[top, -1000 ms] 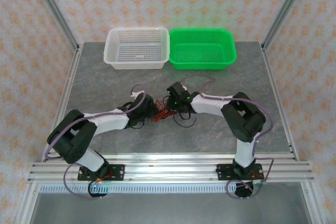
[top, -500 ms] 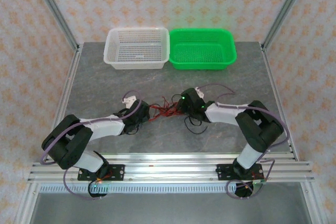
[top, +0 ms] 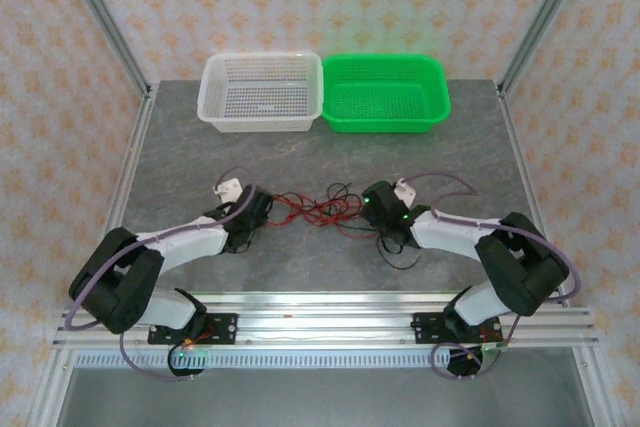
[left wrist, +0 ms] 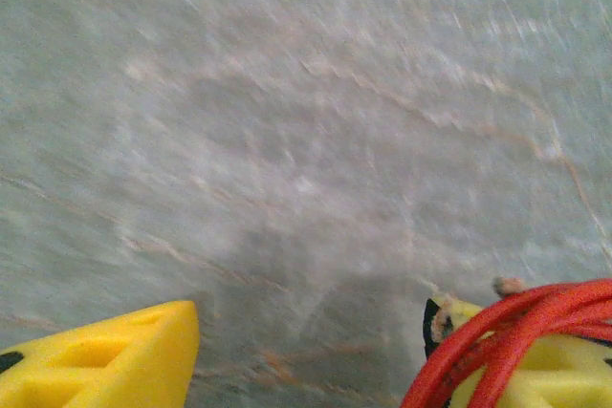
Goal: Untangle the cables
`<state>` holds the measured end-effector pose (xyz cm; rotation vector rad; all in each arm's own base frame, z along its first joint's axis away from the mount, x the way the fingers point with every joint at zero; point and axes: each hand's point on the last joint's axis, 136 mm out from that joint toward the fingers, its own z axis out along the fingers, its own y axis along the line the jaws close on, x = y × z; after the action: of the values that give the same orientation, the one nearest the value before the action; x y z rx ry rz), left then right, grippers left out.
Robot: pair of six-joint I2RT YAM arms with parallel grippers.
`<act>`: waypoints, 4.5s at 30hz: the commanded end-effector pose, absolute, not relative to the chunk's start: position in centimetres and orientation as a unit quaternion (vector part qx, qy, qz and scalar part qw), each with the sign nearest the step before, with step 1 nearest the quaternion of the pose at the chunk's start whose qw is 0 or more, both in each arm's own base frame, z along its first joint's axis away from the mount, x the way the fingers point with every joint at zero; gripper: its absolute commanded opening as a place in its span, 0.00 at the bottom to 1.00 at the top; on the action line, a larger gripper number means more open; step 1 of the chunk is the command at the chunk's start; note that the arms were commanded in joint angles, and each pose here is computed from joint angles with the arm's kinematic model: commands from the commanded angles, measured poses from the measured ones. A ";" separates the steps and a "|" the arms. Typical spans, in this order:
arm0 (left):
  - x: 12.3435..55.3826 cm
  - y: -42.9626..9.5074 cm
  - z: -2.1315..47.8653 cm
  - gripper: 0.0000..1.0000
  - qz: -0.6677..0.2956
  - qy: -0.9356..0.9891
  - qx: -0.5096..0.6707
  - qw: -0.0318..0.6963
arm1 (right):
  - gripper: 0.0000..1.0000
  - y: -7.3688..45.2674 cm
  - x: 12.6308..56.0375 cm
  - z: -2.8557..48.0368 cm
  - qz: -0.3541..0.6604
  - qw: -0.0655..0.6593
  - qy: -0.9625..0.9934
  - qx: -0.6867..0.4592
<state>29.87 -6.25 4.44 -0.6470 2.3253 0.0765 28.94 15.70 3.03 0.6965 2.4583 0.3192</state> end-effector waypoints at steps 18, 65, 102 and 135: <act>30.9 -2.8 10.8 0.83 0.036 0.893 -0.231 0.384 | 0.51 11.3 35.0 11.0 0.018 0.378 0.915 0.143; 30.7 3.9 3.0 0.00 0.082 0.867 -0.363 0.332 | 0.25 14.2 30.6 -0.6 -0.160 0.242 0.955 0.055; 31.6 -2.4 13.7 0.52 -0.012 0.884 -0.259 0.389 | 0.48 11.3 32.5 12.8 0.039 0.344 0.923 0.167; 32.7 -11.2 10.1 0.43 -0.200 0.895 -0.210 0.339 | 0.43 21.7 36.1 7.1 0.215 0.260 0.931 0.139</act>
<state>32.43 -11.20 7.34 -0.5606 2.3785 -0.4980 34.62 20.40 4.82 0.4219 2.5686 0.5164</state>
